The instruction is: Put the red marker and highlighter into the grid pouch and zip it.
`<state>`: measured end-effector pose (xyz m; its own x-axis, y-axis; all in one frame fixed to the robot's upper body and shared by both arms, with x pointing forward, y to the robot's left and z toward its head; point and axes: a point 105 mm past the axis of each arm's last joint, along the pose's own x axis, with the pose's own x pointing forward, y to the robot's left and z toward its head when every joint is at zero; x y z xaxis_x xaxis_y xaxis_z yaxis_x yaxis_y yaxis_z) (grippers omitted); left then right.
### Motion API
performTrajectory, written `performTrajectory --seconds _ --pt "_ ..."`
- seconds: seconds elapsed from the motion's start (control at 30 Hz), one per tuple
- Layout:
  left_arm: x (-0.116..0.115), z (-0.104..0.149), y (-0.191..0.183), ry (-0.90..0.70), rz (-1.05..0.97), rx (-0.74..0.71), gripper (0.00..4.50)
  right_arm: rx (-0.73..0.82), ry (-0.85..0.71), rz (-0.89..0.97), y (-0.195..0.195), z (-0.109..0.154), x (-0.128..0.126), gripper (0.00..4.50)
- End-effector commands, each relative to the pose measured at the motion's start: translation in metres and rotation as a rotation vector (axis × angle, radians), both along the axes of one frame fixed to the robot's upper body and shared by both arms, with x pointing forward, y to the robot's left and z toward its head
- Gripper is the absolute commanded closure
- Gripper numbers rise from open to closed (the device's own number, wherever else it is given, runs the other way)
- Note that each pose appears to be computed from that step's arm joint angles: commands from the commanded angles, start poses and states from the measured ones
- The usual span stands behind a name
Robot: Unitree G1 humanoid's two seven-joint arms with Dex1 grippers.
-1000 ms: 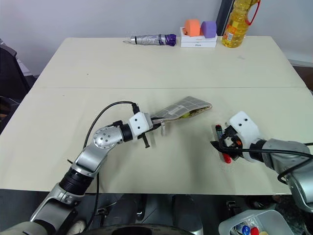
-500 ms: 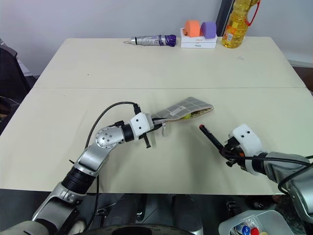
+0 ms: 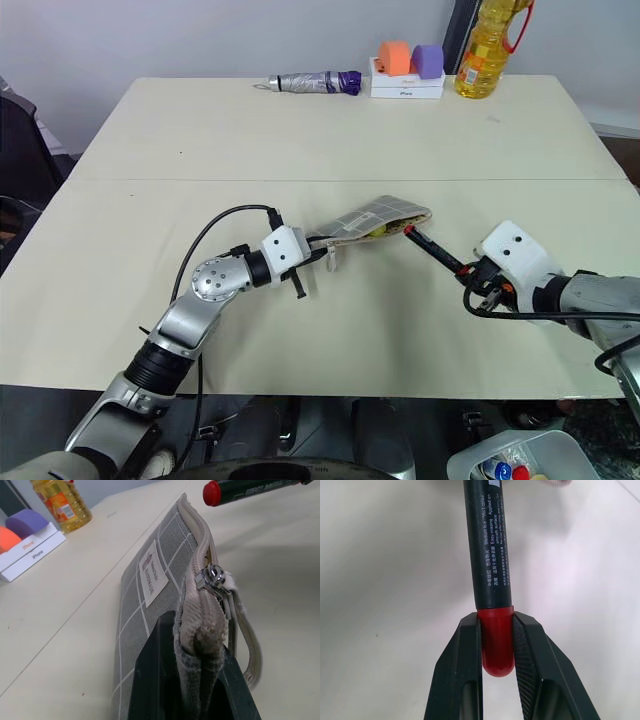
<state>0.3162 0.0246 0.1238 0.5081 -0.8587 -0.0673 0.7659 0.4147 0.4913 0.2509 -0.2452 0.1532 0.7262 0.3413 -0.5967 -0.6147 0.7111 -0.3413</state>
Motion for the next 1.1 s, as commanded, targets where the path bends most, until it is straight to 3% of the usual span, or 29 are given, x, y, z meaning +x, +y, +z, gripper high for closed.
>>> performTrajectory --seconds 0.03,0.57,0.73,0.93,1.1 --pt "-0.002 0.009 0.000 -0.042 -0.010 -0.003 4.50 -0.040 -0.060 0.030 0.003 0.015 0.003 4.19" --pt "-0.012 0.010 -0.005 -0.066 -0.070 0.031 4.50 -0.176 -0.058 0.063 0.001 0.007 0.019 4.19" --pt "-0.019 0.005 -0.008 -0.090 -0.119 0.091 4.50 -0.258 -0.069 0.139 0.011 0.008 0.023 4.19" --pt "-0.023 0.003 -0.012 -0.104 -0.156 0.126 4.50 -0.479 -0.076 0.281 0.019 0.008 0.029 4.19" --pt "-0.026 0.002 -0.016 -0.098 -0.171 0.128 4.50 -0.526 -0.117 0.409 0.046 0.012 0.034 4.19"
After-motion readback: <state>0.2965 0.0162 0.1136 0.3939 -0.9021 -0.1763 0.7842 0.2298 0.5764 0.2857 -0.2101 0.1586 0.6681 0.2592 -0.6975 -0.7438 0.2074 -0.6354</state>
